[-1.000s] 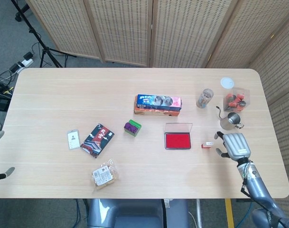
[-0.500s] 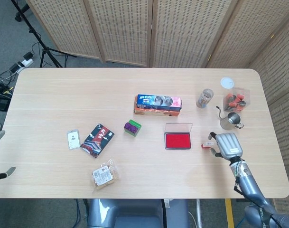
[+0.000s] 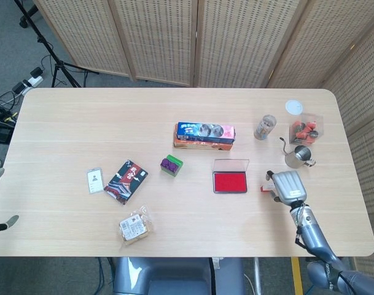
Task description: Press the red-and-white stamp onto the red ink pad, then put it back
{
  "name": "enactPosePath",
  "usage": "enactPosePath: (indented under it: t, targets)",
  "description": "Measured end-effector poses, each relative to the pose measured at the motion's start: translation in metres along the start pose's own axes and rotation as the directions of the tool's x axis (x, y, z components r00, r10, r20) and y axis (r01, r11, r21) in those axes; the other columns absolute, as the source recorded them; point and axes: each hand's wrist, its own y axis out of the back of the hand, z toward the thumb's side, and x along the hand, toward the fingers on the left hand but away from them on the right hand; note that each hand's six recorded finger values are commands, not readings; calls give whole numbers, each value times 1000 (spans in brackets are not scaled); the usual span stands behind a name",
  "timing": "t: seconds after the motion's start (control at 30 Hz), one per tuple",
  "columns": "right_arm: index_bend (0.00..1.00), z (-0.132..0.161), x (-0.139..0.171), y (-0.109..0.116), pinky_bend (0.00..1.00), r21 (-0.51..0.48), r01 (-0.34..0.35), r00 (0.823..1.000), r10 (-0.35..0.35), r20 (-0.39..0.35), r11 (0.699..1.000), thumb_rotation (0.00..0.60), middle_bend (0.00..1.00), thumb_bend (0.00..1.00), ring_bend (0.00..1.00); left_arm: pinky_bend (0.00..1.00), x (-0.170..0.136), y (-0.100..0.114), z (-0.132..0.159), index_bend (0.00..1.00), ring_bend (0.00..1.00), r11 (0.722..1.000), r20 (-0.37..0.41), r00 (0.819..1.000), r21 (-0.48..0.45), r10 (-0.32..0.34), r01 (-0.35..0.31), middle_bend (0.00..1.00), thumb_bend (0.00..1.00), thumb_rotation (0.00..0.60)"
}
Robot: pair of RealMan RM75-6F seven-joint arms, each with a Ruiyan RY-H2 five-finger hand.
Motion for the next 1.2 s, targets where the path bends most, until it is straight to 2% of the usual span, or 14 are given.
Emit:
enactPosePath:
  t: [0.67,0.9,1.2]
  targets:
    - [432,-2,-9,-8,1000,-6,-40,999,40,16,999,600,1000,387,1000,0,1,-4,2,0,0,1000,-1,1000,5,-14,14,0,0,600]
    - [441,4,-12,-10,1000,4,-40,999,40,6,999,600,1000,430,1000,0,1,-4,2,0,0,1000,-1,1000,4,-19,19,0,0,600]
    - [518,7,-15,-10,1000,27,-44,999,44,4,999,600,1000,456,1000,0,2,-4,1,0,0,1000,-4,1000,3,-22,22,0,0,600]
